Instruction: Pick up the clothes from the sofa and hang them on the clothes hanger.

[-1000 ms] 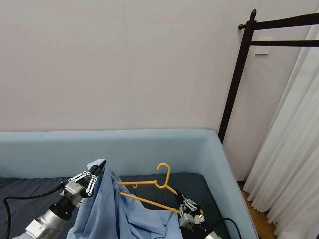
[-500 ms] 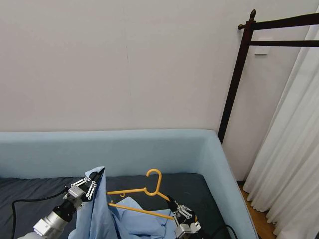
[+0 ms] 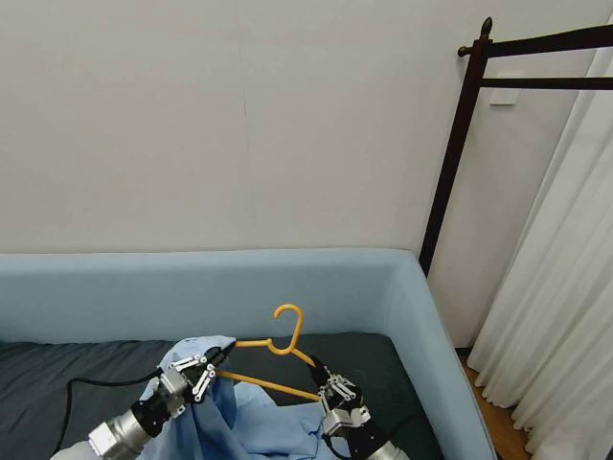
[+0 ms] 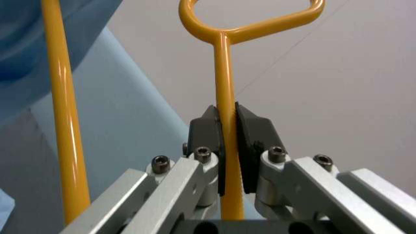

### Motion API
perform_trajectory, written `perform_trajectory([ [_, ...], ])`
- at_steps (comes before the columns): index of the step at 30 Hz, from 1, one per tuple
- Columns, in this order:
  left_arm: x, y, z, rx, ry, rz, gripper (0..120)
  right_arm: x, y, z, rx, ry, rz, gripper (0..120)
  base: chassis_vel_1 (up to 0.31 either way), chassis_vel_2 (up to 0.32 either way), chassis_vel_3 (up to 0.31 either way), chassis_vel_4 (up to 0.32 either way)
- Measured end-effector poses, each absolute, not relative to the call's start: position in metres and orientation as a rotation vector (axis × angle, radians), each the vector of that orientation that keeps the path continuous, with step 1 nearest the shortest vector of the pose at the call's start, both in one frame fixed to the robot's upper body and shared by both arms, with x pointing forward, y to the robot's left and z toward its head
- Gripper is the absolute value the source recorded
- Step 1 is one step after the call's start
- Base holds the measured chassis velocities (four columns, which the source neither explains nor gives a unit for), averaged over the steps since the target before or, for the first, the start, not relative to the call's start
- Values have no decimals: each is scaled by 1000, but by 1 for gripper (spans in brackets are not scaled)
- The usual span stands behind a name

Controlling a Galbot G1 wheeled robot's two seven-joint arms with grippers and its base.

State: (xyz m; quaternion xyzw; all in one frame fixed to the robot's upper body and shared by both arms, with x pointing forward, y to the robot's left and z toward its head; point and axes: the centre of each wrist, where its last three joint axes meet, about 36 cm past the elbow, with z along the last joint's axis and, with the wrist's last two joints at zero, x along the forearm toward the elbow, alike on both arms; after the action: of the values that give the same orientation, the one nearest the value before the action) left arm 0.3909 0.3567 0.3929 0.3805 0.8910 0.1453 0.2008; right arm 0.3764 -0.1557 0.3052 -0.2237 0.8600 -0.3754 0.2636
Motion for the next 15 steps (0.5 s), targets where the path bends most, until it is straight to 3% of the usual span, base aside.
perform_trajectory([
  [15,382,367,385,812,2518,537,0,361,-163,299,-449,2459,-1111,5,0,0,0,0],
])
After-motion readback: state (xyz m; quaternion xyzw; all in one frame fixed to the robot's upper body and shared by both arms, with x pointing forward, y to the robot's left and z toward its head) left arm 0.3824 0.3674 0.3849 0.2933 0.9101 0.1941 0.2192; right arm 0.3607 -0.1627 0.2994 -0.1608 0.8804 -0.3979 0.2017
